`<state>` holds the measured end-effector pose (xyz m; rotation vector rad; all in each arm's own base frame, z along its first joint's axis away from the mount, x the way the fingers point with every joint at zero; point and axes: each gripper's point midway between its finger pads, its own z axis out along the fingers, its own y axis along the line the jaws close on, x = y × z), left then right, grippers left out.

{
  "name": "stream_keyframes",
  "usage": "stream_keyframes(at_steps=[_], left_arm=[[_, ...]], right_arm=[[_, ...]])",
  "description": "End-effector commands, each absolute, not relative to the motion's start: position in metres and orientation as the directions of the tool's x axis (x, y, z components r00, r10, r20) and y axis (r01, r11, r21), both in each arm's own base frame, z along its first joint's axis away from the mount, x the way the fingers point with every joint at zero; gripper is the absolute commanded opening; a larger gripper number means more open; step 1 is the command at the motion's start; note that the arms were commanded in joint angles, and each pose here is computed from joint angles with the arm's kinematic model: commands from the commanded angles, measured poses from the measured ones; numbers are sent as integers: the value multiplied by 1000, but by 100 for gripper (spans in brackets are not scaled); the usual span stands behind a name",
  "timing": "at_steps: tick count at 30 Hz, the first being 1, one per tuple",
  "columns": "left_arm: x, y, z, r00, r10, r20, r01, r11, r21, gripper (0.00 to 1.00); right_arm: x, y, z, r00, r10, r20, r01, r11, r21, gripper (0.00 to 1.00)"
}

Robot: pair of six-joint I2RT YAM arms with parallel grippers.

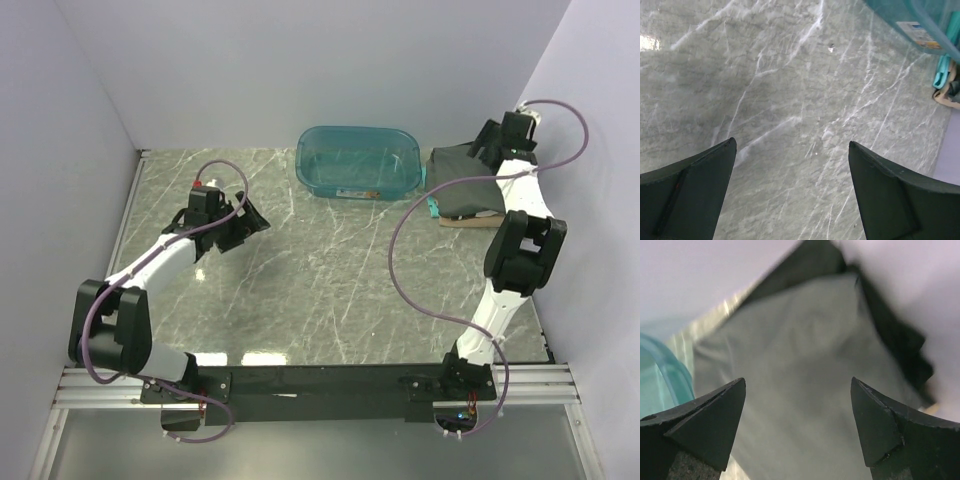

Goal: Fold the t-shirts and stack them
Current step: Reset both grippers

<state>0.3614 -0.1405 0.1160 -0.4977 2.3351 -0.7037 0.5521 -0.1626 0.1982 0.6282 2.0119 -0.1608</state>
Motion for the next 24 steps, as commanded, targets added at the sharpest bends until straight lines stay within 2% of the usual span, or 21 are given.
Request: stream_keyframes(at_steps=[1, 6, 7, 9, 10, 11, 14, 18, 20, 24], left_arm=[[368, -139, 154, -655, -520, -548, -94, 775, -624, 99], [359, -131, 160, -625, -557, -547, -132, 766, -629, 100], [357, -130, 171, -601, -585, -545, -134, 746, -653, 100], [354, -130, 179, -572, -609, -550, -123, 726, -676, 99], [351, -129, 193, -545, -623, -561, -102, 713, -694, 99], [350, -125, 198, -521, -633, -573, -103, 713, -694, 99], [337, -113, 210, -472, -655, -590, -126, 713, -690, 99], [315, -99, 223, -420, -685, -596, -160, 702, -694, 99], [306, -97, 224, -407, -699, -588, -164, 689, -706, 99], [287, -79, 241, -320, -725, -610, -183, 679, -711, 99]], right_arm=[[550, -152, 249, -261, 350, -900, 455, 866, 205, 91], [528, -130, 260, -255, 394, -883, 402, 874, 274, 92], [518, -124, 244, -283, 415, -865, 399, 871, 287, 92], [503, -107, 275, -206, 410, -889, 326, 885, 332, 92], [489, -100, 255, -232, 428, -873, 331, 879, 343, 93], [474, -93, 280, -180, 417, -891, 306, 884, 353, 93], [439, -74, 285, -153, 433, -888, 300, 877, 375, 93], [394, -49, 263, -188, 520, -833, 292, 840, 458, 93], [373, -41, 269, -145, 548, -824, 270, 823, 500, 94], [342, -22, 258, -138, 530, -837, 176, 845, 506, 94]])
